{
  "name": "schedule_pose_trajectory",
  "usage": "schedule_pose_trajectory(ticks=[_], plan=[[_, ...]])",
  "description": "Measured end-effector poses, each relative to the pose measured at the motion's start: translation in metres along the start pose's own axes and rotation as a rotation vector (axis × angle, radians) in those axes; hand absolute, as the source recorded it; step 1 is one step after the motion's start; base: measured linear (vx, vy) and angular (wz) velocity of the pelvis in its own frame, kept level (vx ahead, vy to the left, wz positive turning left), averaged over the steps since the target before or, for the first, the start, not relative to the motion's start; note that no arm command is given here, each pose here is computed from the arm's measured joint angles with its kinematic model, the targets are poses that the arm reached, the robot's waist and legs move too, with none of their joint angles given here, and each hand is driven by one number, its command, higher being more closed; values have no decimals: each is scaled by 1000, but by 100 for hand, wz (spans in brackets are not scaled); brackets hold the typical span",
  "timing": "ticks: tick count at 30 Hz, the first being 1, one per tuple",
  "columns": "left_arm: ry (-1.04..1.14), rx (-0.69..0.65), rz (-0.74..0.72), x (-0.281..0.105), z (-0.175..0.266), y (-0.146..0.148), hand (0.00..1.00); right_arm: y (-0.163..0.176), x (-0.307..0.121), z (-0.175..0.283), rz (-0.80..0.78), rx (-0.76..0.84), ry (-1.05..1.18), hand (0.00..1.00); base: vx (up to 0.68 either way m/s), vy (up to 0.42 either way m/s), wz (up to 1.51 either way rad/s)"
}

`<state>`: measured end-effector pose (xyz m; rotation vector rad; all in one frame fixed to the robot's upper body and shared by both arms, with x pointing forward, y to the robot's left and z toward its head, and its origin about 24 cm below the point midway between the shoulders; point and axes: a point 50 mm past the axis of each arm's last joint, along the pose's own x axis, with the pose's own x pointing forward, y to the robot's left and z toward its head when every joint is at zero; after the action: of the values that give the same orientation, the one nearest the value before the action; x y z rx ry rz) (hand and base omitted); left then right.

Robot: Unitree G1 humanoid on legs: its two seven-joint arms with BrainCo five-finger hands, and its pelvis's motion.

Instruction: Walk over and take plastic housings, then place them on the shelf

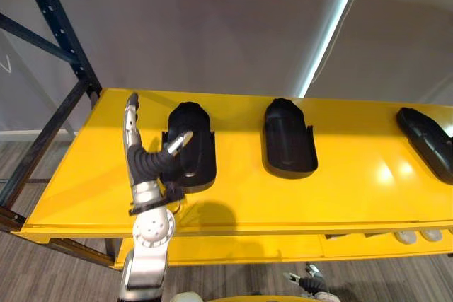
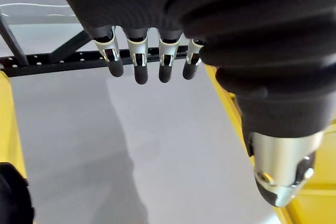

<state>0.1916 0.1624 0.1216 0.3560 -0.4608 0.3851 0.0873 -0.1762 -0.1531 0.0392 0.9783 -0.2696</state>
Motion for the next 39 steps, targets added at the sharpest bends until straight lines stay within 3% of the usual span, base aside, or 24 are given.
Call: schedule_pose_trajectory(ticks=[15,24,39], plan=[[369,-9,-341,-69,-55,-27,100,3,-6,-6,10,-43,-4,0,-5,7,7],[429,24,-398,-79,-70,-36,100,3,-7,-5,9,-43,-17,0,7,4,-2],[417,89,-430,-62,-88,-61,100,0,-7,-1,-1,-42,-30,0,16,-1,-6]])
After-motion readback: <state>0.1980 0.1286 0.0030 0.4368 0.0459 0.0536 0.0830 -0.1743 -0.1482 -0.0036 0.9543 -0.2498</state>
